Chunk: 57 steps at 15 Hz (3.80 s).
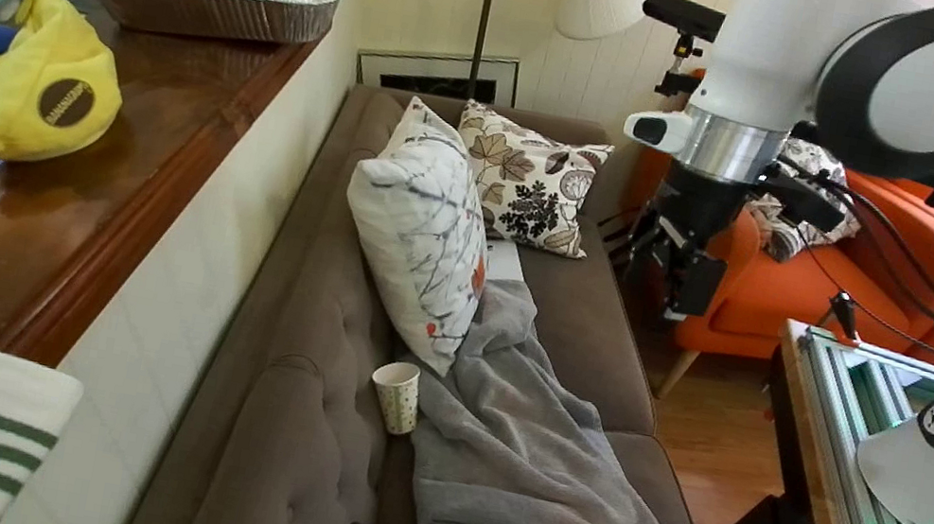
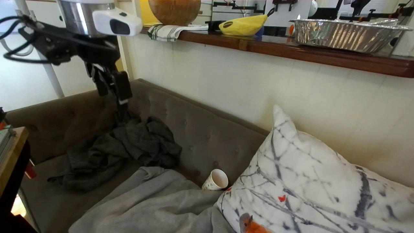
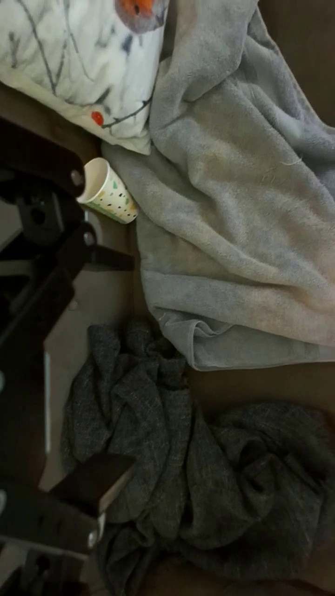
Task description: Put the cup on the countertop
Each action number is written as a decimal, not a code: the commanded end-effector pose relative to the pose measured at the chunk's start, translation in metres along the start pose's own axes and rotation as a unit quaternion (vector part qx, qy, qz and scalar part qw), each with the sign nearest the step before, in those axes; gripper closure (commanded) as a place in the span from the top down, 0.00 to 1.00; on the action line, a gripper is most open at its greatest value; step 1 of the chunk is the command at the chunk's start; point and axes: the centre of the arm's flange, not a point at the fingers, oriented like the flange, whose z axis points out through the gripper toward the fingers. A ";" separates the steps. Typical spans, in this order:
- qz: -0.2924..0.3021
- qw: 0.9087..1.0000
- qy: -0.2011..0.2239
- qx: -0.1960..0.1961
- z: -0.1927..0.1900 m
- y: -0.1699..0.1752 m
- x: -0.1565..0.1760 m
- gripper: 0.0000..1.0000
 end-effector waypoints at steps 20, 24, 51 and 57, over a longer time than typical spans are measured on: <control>-0.009 0.998 0.044 -0.053 0.080 0.232 0.075 1.00; -0.055 0.996 0.072 0.003 0.123 0.223 0.128 1.00; -0.069 0.988 0.048 0.127 0.304 0.234 0.209 1.00; -0.068 0.987 0.046 0.136 0.335 0.227 0.219 1.00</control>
